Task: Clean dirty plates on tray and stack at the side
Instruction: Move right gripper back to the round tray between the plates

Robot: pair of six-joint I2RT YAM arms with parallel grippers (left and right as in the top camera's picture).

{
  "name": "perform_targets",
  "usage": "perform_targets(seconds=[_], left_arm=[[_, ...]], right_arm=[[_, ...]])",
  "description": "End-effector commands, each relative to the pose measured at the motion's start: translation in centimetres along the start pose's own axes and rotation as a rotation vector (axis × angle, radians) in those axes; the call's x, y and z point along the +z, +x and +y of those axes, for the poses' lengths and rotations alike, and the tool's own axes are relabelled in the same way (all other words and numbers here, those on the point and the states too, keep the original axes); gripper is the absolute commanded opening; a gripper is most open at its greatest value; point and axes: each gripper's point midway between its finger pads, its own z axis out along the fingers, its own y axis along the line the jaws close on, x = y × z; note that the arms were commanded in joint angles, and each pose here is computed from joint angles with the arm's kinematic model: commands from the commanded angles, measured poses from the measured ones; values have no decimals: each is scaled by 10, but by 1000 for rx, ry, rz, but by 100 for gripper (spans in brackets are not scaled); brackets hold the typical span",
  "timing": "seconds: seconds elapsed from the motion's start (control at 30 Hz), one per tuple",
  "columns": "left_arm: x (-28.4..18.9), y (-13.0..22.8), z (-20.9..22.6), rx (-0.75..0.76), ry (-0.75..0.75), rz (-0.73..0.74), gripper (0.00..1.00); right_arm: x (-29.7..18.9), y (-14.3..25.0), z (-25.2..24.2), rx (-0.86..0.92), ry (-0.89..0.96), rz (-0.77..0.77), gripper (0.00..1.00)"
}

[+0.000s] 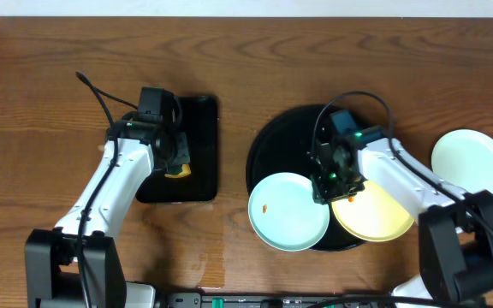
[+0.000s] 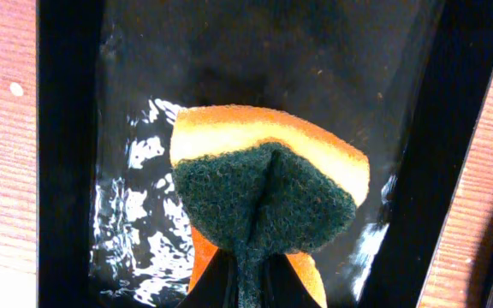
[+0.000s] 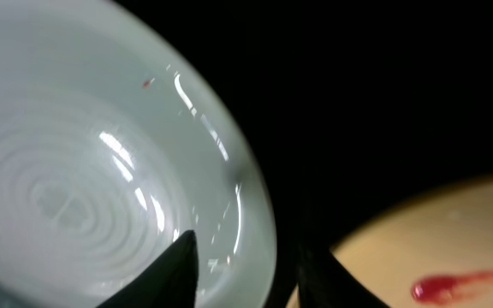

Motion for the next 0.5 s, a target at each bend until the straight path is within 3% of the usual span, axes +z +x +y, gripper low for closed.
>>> perform_targets(seconds=[0.0, 0.17, 0.47], left_arm=[[-6, -8, 0, 12, -5, -22, 8], [-6, -8, 0, 12, -6, -22, 8], [-6, -8, 0, 12, -6, -23, 8]], right_arm=[[10, -2, -4, 5, 47, 6, 28], [10, -12, -6, 17, 60, -38, 2], [-10, -46, -41, 68, 279, -177, 1]])
